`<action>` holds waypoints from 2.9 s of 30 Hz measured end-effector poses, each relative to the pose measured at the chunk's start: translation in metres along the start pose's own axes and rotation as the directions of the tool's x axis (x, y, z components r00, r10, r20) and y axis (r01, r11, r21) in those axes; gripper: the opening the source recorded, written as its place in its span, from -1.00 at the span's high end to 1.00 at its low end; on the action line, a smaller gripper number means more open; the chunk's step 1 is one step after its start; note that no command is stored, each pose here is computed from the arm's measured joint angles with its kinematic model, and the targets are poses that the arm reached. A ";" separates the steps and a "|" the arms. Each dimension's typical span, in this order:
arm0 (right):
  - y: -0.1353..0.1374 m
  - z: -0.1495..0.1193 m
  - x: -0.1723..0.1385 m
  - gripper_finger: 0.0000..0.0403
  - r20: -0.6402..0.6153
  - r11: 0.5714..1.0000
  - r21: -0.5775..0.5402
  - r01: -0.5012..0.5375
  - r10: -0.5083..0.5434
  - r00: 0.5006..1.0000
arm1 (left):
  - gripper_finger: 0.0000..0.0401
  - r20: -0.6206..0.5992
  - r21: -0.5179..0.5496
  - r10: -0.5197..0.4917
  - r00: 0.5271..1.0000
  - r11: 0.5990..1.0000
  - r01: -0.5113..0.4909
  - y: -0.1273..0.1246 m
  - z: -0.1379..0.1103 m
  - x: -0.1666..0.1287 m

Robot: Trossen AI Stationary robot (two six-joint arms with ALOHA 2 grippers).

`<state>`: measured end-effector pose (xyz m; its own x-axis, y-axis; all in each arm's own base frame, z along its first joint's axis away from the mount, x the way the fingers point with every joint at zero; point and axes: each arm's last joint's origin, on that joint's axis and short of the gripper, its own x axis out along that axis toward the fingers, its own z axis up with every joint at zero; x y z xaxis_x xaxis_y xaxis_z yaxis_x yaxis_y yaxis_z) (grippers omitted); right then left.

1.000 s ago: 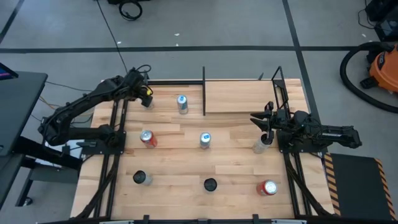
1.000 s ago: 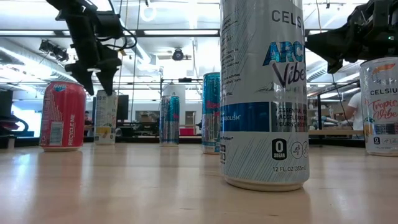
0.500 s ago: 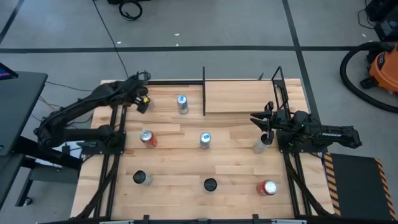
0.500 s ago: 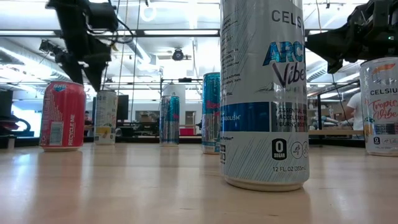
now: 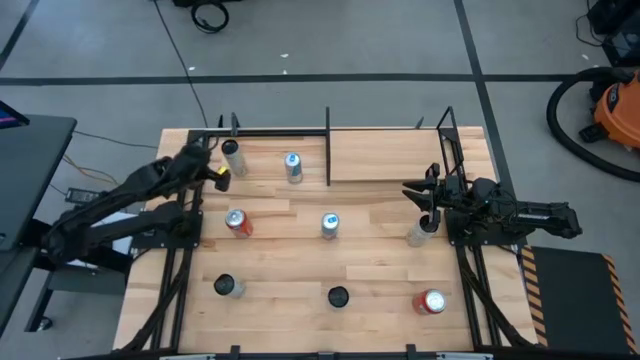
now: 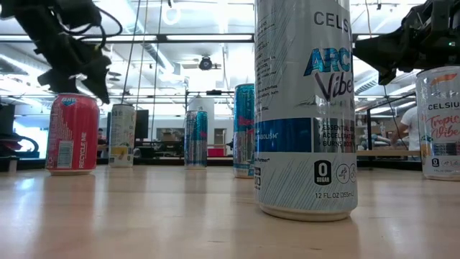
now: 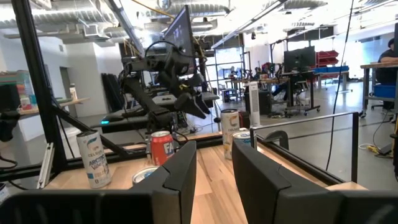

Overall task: Place canned beverage on shelf
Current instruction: Put the top white yellow soda can on the shelf

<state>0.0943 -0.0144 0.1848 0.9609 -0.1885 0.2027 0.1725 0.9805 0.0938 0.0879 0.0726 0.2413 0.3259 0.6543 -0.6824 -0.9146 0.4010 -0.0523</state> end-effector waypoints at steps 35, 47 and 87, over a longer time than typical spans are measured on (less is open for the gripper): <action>0.000 0.000 0.000 0.44 0.000 1.000 0.000 0.000 0.000 1.000 | -0.94 0.239 -0.140 -0.043 0.970 0.987 0.078 -0.003 -0.058 0.074; 0.000 0.000 0.000 0.44 0.000 1.000 0.000 0.000 0.000 1.000 | -0.94 0.264 -0.249 -0.029 0.964 0.964 0.097 -0.005 -0.059 0.074; 0.000 0.000 0.000 0.44 0.000 1.000 0.000 -0.001 0.001 1.000 | -0.94 0.306 -0.316 0.098 0.947 0.949 0.004 -0.029 -0.066 0.090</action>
<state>0.0943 -0.0144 0.1847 0.9610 -0.1880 0.2029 0.1720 0.9806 0.0937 0.1282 0.0773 0.1333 0.2918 0.8552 -0.4283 -0.9422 0.1799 -0.2827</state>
